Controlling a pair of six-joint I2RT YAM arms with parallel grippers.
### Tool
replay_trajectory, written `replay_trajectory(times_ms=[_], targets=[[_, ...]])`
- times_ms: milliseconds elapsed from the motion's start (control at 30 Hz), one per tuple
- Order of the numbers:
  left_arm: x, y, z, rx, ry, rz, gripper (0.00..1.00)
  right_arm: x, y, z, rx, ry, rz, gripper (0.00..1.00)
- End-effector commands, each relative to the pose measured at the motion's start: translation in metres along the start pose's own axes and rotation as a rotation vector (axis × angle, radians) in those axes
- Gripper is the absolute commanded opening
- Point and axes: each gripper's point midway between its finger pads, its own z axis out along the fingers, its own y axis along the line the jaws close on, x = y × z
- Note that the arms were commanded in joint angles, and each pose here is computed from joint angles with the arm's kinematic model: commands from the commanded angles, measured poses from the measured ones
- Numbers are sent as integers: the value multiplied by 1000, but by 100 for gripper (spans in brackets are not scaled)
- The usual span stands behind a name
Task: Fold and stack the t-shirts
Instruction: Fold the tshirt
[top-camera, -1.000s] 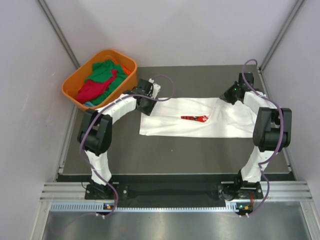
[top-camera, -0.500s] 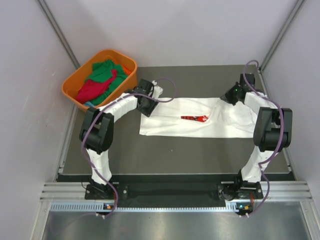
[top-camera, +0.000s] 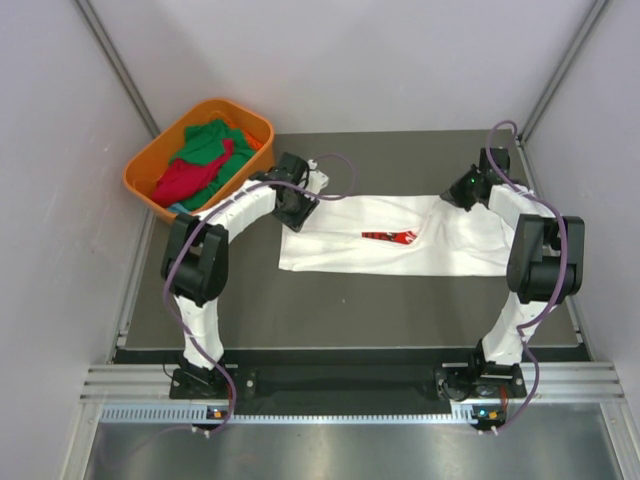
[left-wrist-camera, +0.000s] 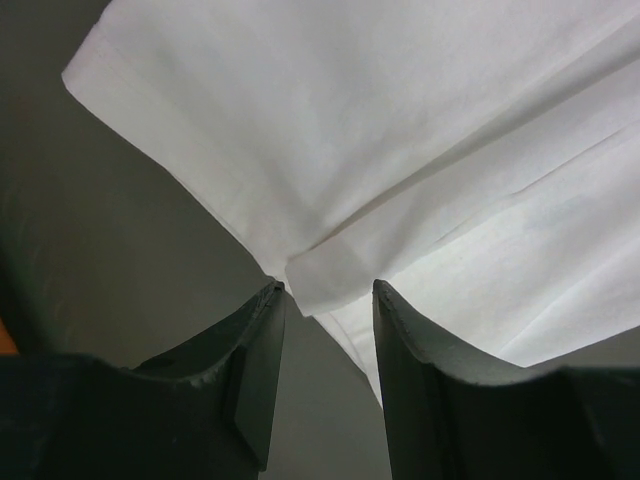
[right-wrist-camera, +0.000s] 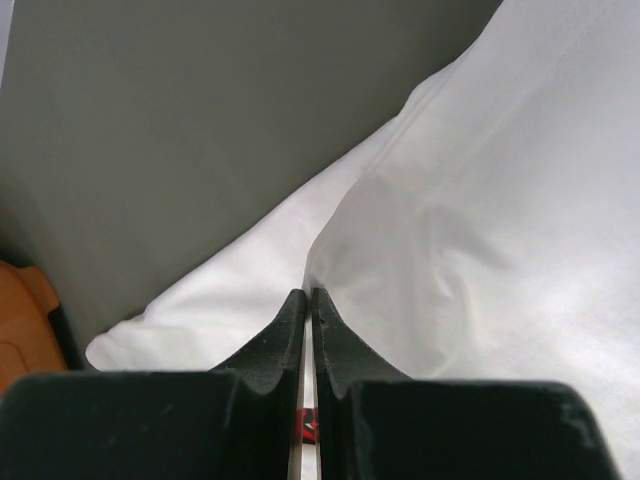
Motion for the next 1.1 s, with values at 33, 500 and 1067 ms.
replay_trajectory(times_ms=[33,500,1067], targets=[[3,3,2,-7,31,38,46,-17,13,-8,-56,-52,-11,0],[5,19,15,-94,80,55,8,-22,15,-4,-64,-58,-4,0],[26,39,7,-235,115,-25,0,-32,9,-25,-35,-157,3,0]])
